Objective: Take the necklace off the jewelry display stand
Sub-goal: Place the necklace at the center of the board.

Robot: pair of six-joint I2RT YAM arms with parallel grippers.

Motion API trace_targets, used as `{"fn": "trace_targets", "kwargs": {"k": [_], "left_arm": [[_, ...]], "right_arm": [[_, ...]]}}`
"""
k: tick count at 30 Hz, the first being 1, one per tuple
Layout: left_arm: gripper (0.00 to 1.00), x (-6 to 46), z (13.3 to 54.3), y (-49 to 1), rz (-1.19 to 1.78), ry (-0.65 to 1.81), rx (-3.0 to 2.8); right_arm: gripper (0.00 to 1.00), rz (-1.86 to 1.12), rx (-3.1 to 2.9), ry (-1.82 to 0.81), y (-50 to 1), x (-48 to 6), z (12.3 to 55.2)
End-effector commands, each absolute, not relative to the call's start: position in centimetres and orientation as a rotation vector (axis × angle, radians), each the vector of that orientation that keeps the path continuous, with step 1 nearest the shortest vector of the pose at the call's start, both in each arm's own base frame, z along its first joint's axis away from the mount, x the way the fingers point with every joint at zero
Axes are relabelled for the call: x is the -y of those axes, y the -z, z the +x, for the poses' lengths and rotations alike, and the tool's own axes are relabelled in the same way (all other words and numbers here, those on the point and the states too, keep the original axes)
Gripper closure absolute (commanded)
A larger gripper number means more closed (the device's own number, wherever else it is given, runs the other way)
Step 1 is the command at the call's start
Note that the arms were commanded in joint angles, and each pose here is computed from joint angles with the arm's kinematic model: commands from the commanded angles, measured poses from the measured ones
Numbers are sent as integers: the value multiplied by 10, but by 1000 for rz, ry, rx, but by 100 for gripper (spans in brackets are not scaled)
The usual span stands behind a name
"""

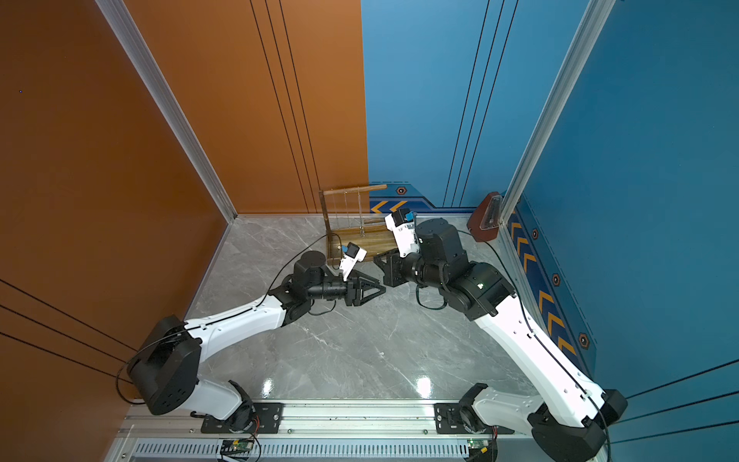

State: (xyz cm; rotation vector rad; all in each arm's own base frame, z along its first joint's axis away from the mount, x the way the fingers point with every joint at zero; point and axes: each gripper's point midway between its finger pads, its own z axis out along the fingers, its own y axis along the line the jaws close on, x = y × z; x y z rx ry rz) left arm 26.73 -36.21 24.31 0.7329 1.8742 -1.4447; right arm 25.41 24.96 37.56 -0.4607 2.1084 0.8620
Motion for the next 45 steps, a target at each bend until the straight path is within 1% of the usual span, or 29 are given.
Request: {"fn": "trace_targets", "kwargs": {"k": [1,3,6,10,13,15,21,28,33,45], "left_arm": [[44,368,263,-262,778,1457,-1802],[48,368,263,-263,779,1454,-1800],[50,368,263,-263,774,1442,-1799],[58,367,264,-261,770,1431,-1801],[61,366,265,-260,765,1420,-1802],[67,365,265,-259,760,1410,-1801],[78,361,269,-259,735,1384,-1804],[83,359,270,-259,709,1376,-1812],[88,353,274,-254,638,1324,-1836],[88,337,263,-231,504,1281,-1919]], "right_arm": [[100,-450,-2115,-889,-382,-250,253],[100,-446,-2120,-889,-381,-251,254],[100,-446,-2121,-893,-382,-252,255],[100,-442,-2124,-896,-383,-252,256],[100,-440,-2124,-895,-383,-251,256],[100,-436,-2125,-895,-384,-251,256],[100,-422,-2130,-891,-385,-248,258],[100,-396,-2148,-889,-382,-246,261],[100,-366,-2163,-880,-378,-245,265],[100,-327,-2212,-891,-361,-260,279]]}}
